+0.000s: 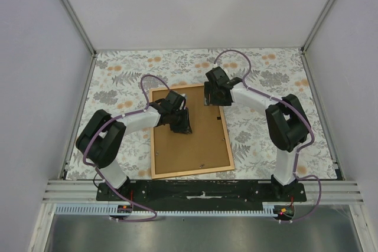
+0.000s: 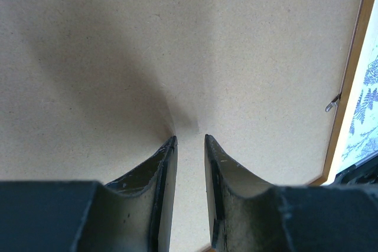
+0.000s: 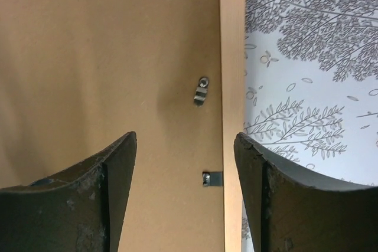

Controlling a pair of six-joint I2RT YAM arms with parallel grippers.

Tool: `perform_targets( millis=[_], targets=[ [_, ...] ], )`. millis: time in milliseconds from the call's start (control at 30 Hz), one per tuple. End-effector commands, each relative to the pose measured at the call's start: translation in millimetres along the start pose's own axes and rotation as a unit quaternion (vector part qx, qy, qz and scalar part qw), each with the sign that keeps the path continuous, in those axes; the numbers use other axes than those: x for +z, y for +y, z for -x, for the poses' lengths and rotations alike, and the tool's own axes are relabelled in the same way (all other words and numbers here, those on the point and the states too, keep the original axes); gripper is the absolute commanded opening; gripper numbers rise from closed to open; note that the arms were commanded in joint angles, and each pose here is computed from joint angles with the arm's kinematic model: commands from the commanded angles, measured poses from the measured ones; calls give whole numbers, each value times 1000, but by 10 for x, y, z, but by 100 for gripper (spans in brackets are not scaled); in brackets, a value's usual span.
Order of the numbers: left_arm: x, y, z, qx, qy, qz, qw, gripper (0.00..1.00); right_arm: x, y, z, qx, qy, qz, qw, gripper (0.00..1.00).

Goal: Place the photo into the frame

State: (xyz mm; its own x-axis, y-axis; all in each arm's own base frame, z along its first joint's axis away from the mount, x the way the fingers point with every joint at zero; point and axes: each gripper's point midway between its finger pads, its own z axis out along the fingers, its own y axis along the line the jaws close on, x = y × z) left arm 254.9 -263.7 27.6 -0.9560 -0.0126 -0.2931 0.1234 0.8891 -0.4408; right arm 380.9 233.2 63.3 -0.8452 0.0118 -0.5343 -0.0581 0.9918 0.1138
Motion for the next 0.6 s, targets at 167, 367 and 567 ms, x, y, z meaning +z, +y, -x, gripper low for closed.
perform_targets(
  millis=[167, 367, 567],
  targets=[
    [-4, 92, -54, 13, 12, 24, 1000, 32, 136, -131, 225, 21, -8, -31, 999, 75],
    [4, 91, -55, 13, 12, 24, 1000, 32, 316, -162, 139, 30, 18, -21, 999, 75],
    [21, 93, -62, 12, 13, 22, 1000, 32, 390, -197, 123, 46, 30, -15, 998, 73]
  ],
)
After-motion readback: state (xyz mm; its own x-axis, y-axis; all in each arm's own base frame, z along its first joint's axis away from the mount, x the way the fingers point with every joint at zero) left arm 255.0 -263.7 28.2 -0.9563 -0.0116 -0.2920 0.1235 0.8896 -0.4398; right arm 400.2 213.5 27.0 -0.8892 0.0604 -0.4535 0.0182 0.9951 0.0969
